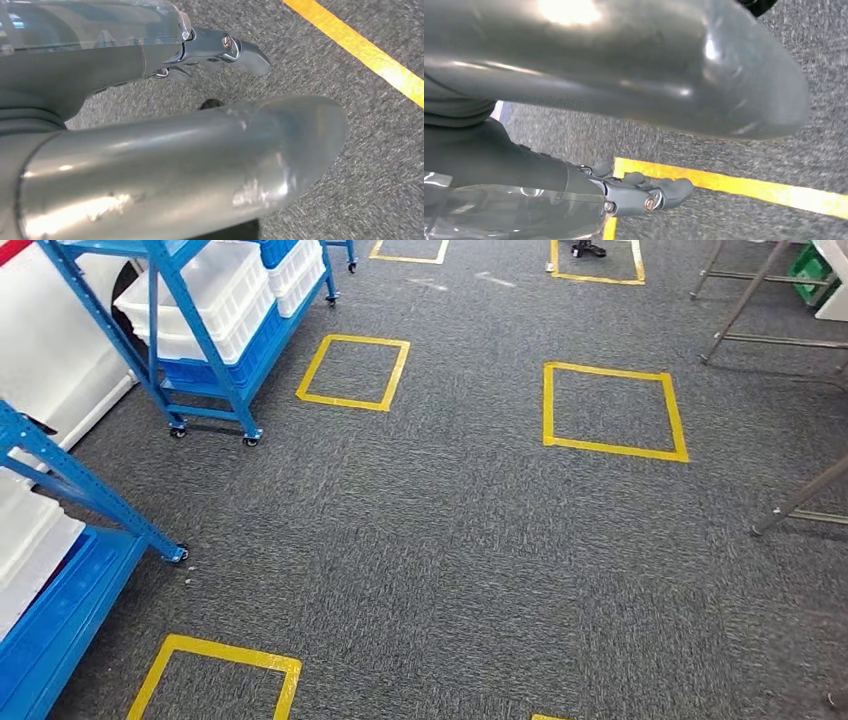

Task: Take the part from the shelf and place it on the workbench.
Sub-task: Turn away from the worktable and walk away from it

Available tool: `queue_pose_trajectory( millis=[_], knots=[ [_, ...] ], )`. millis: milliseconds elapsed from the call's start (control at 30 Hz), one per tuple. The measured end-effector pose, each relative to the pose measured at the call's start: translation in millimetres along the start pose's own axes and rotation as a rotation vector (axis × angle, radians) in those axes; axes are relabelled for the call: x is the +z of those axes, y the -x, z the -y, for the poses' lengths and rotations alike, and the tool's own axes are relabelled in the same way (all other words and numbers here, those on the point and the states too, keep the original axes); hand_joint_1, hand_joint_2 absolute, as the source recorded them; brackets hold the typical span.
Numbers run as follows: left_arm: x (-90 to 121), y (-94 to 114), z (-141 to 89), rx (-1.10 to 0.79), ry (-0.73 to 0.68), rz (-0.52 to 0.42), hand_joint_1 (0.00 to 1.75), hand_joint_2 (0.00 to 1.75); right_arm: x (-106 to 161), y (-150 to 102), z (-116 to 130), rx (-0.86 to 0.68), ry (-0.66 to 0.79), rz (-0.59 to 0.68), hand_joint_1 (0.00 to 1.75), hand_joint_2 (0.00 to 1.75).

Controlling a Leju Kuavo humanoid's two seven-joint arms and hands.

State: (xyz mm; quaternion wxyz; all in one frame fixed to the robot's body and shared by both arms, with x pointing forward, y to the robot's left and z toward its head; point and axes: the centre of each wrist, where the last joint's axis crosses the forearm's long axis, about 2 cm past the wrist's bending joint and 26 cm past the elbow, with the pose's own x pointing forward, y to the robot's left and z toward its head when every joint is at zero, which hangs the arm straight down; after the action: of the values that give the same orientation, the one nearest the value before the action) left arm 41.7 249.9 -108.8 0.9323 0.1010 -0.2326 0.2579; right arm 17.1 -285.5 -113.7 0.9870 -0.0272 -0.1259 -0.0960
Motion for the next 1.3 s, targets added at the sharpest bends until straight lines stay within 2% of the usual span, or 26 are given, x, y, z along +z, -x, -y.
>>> queue_pose_trajectory(
  millis=[367, 667, 1300],
  knots=[
    [-0.4, 0.2, -2.4, -0.031, 0.018, 0.005, 0.00, 0.00, -1.1, -6.1, -1.2, -0.004, -0.006, 0.013, 0.00, 0.00],
    [-0.3, 0.5, -1.9, -0.090, 0.061, 0.012, 0.00, 0.00, 0.2, 1.1, 0.8, -0.014, 0.000, -0.001, 0.00, 0.00],
    [0.1, 2.9, -5.5, -0.158, 0.097, 0.016, 0.00, 0.00, -0.2, -0.8, 0.9, -0.025, 0.002, 0.003, 0.00, 0.00]
  ],
)
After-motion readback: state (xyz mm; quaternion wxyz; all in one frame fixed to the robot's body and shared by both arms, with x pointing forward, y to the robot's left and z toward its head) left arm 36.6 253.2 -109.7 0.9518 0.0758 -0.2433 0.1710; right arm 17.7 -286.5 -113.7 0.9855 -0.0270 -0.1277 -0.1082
